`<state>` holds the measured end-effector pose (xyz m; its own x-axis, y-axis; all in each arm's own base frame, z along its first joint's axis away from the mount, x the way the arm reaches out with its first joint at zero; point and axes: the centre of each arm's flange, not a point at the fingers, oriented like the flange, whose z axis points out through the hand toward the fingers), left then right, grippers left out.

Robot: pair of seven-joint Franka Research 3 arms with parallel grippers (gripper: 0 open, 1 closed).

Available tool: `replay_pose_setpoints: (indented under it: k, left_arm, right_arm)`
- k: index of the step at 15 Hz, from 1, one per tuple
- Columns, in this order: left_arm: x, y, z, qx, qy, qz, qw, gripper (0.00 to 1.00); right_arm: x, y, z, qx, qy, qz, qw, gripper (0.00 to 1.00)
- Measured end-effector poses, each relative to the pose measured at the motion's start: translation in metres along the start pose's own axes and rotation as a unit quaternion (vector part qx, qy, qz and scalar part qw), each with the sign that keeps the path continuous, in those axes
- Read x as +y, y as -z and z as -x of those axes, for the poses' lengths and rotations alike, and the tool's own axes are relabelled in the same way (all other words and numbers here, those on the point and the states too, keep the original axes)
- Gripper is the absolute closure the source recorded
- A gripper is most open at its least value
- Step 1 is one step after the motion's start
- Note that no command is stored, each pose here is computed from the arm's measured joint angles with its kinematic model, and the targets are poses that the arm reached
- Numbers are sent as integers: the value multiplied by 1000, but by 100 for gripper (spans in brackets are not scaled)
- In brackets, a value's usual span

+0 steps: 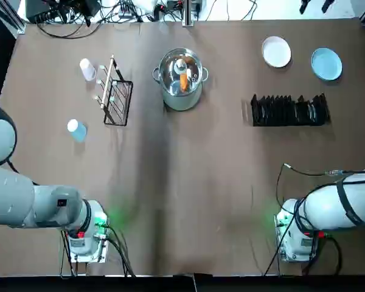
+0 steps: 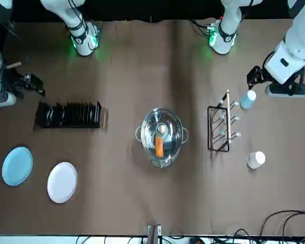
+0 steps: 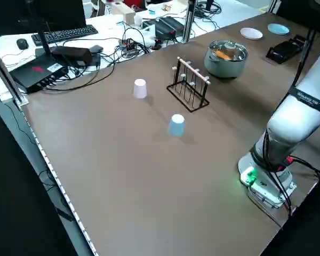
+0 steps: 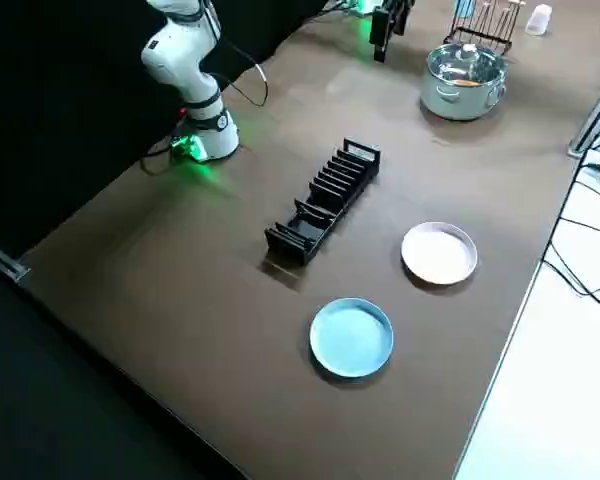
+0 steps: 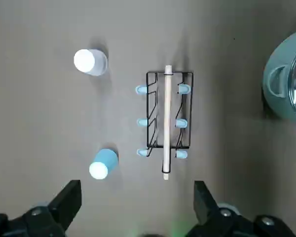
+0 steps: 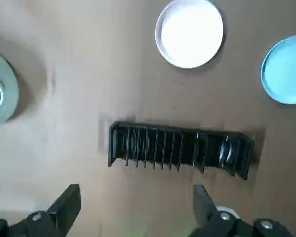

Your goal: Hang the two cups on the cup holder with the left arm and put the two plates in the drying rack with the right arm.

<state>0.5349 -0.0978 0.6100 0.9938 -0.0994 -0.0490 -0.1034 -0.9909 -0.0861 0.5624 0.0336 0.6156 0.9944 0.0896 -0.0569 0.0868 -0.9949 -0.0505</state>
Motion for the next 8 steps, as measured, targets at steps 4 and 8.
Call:
replay_pose_setpoints:
  k: [4,8]
  left_arm:
    - [0,-1,-1,-1,0,0,1000,0]
    - [-9,-34,-20,-19,4,4,1000,0]
  right_arm:
    - [4,12,13,16,-3,-2,1000,0]
    - [0,10,7,43,3,0,999,0]
